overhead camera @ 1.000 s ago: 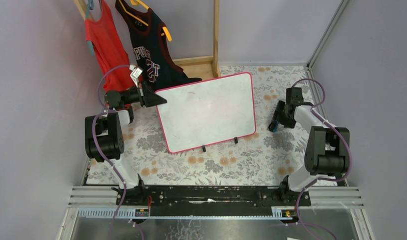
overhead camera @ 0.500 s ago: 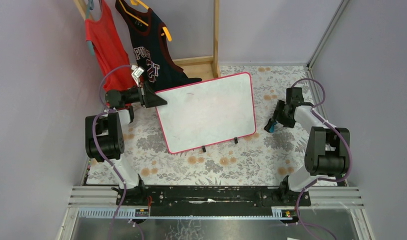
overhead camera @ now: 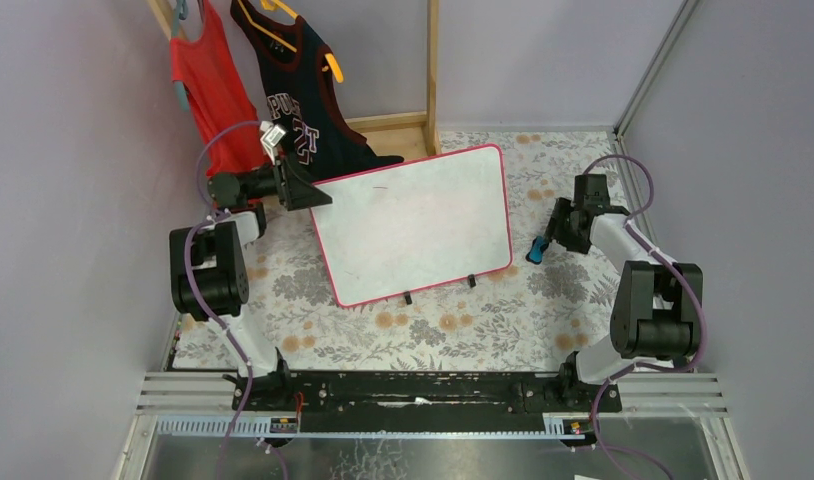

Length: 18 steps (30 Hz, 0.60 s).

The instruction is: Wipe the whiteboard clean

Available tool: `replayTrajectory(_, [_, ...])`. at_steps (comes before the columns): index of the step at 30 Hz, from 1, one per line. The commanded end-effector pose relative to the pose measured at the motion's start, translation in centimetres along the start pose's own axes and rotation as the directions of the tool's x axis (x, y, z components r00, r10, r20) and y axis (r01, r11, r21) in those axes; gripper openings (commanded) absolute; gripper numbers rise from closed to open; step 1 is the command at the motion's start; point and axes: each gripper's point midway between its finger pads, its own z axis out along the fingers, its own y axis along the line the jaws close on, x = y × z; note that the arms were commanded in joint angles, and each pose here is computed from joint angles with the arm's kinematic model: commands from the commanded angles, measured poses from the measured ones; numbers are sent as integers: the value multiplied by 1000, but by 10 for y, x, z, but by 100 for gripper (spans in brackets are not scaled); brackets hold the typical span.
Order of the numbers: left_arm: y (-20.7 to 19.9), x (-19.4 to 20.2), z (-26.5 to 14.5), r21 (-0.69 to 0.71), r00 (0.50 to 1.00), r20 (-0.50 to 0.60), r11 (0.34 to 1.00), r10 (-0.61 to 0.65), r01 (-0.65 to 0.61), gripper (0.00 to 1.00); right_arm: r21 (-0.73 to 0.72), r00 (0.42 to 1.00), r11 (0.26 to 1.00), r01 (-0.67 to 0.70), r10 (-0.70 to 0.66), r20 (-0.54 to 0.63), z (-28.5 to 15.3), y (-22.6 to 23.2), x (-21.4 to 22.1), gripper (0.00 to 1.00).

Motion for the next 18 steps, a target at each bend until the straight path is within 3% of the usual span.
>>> replayTrajectory(1, [2,-8,-13,-18,995,-36,996,92,-93,100,-46,999,999,-12,13,36,-10,8,-8,60])
replayTrajectory(8, [-1,-34,-33,-69,994,-9,991,113,-113,100,-64,999,998,-14,16,43,-11,11,-9,60])
replayTrajectory(18, [-26,-55,-33,-75,984,-20,981,178,-179,100,-108,998,994,-12,19,58,-17,19,-10,59])
